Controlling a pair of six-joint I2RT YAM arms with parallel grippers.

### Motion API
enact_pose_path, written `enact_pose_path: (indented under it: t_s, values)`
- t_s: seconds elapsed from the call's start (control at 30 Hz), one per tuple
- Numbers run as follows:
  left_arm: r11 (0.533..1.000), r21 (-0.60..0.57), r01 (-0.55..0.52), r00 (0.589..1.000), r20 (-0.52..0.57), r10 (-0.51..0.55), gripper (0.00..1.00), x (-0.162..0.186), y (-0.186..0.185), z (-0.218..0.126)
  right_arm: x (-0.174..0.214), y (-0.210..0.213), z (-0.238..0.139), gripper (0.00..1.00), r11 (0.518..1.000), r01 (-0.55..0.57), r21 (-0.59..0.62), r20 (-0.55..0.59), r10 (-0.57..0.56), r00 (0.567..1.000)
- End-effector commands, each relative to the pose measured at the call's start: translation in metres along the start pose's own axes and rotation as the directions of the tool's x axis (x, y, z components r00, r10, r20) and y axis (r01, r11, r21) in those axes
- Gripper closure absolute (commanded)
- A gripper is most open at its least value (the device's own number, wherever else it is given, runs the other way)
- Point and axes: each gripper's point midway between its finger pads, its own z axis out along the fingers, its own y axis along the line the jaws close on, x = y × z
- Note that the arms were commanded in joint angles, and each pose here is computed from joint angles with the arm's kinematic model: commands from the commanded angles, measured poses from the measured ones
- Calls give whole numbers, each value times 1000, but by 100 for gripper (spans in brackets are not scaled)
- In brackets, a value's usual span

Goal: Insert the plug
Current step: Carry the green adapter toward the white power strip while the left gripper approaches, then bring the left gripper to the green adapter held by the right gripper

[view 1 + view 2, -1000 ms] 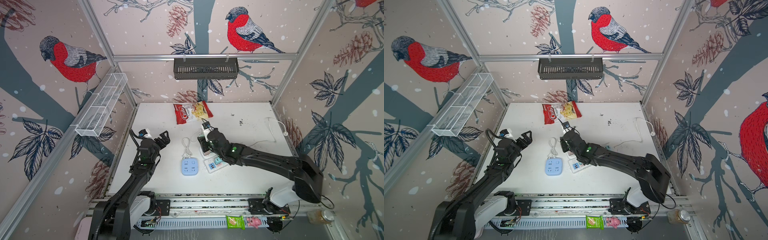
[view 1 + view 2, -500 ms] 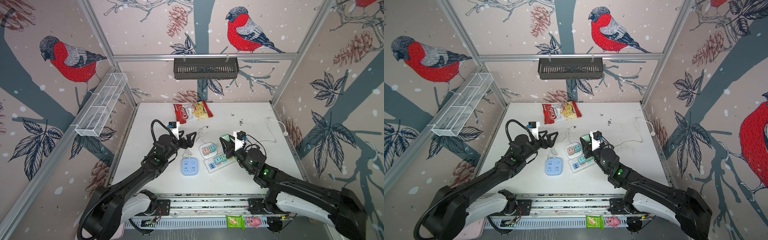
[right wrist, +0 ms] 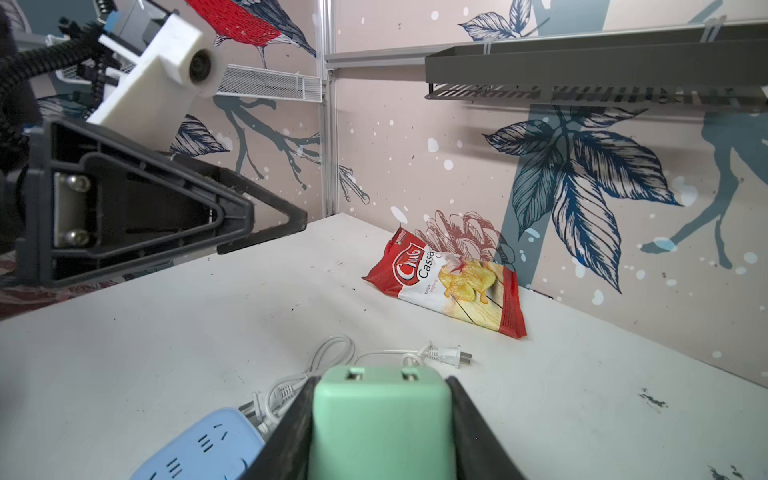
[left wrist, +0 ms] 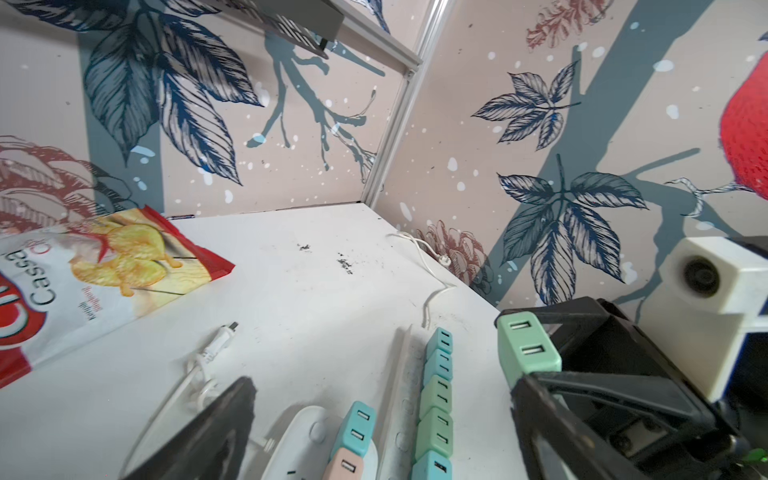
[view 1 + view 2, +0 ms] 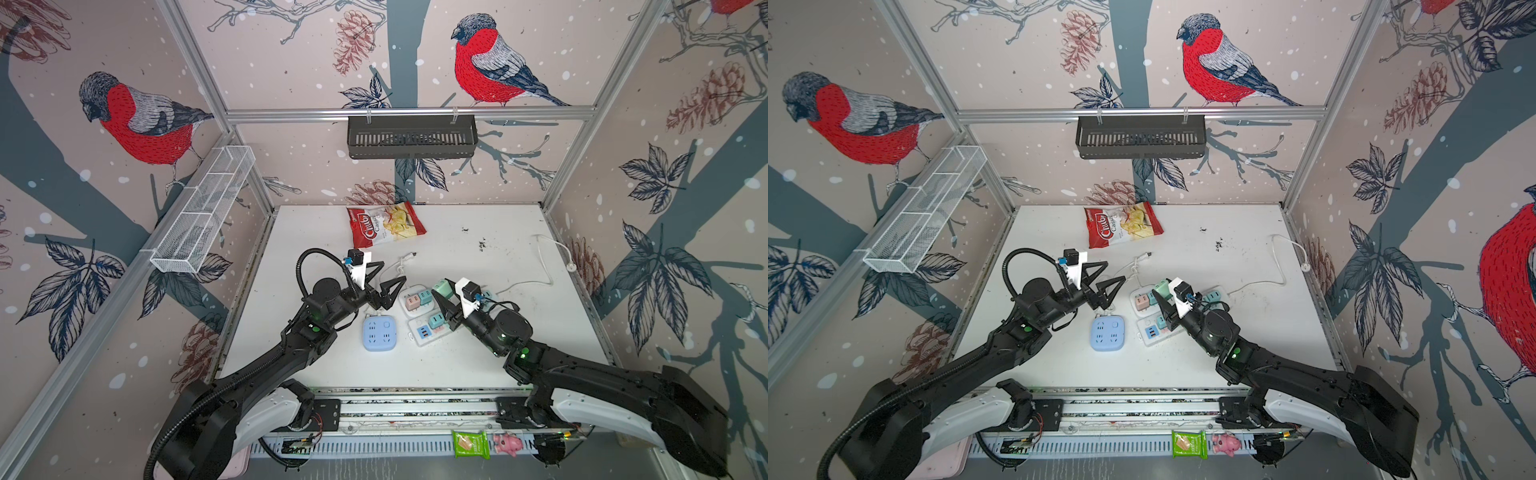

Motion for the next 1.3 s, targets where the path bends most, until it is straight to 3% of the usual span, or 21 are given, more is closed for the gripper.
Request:
enact_pose_path:
  t_s: [0.0,0.53,1.0,1.27]
  values:
    - [994,94,-55,998,28,53,4,-11,-19,4,-22,8,-6,83,995,95,-36,117,-91,989]
    - [980,187,-60,988,-132,86,9,16,-44,36,-18,17,-15,89,966,255,36,126,-258,958]
    - [970,223,-100,952,-263,159,15,48,-63,61,-21,23,-24,90,954,296,42,172,-298,939]
    - [947,304,-102,949,-255,184,19,47,-80,56,-14,15,-21,90,949,301,90,130,-310,942]
